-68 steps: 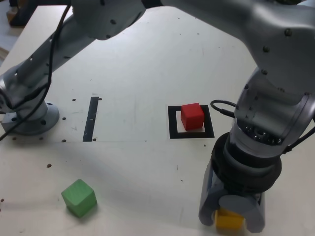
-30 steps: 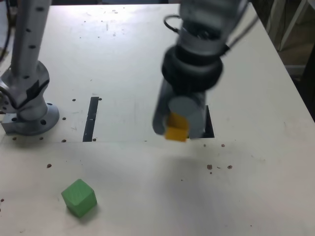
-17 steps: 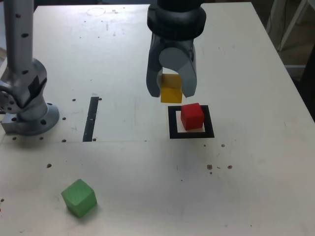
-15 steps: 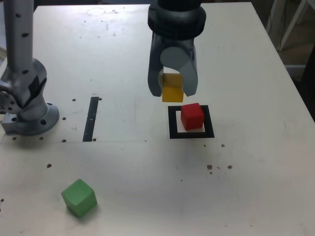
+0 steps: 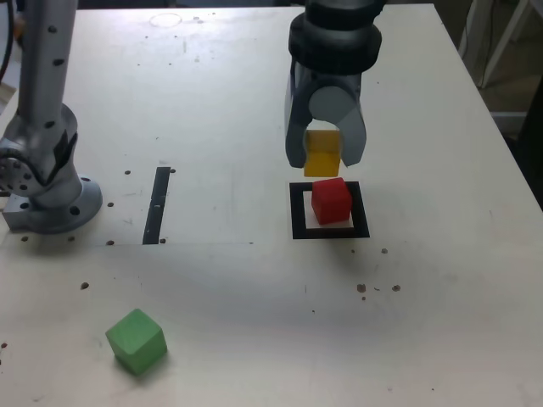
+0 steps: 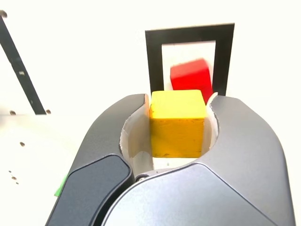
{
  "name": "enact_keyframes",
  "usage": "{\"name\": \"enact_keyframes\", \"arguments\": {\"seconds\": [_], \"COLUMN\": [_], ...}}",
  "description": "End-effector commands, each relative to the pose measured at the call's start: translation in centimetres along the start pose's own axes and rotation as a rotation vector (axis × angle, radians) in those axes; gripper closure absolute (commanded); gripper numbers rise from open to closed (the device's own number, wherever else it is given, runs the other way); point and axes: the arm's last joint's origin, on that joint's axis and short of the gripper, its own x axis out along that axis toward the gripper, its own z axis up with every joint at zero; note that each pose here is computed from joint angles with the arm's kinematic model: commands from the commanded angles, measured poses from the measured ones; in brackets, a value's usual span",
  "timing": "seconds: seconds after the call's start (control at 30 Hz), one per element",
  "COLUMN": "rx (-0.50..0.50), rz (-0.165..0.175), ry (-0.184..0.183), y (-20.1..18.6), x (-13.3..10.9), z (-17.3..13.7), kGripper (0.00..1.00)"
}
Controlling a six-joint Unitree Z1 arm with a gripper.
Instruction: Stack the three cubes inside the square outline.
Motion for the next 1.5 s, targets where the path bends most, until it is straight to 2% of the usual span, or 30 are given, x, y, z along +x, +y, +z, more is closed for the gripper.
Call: {"name": "enact_keyframes", "arguments": {"seconds": [0.0,0.23,0.57,0.7,0.8,0.87,1.07,1.2,1.37,1.47], "rx": [0.003,0.014,0.033,0.03,0.027,0.025,0.029,0.029,0.026,0.017], "rz": [-0.001,-0.019,-0.039,-0.039,-0.04,-0.042,-0.053,-0.056,-0.05,-0.036], "ry": [0.007,0.031,0.012,0.016,0.024,0.03,0.034,0.025,0.005,0.011], "y": [0.2,0.2,0.1,0.3,0.5,0.6,0.5,0.6,0.7,0.9], "x": [0.4,1.7,2.9,3.1,3.4,3.5,3.6,3.2,2.3,1.6], "z": [0.3,1.3,2.4,2.4,2.3,2.2,2.1,1.8,1.3,0.3], "kGripper": [0.75,0.75,0.75,0.7,0.63,0.56,0.19,0.02,0.01,0.01]}}
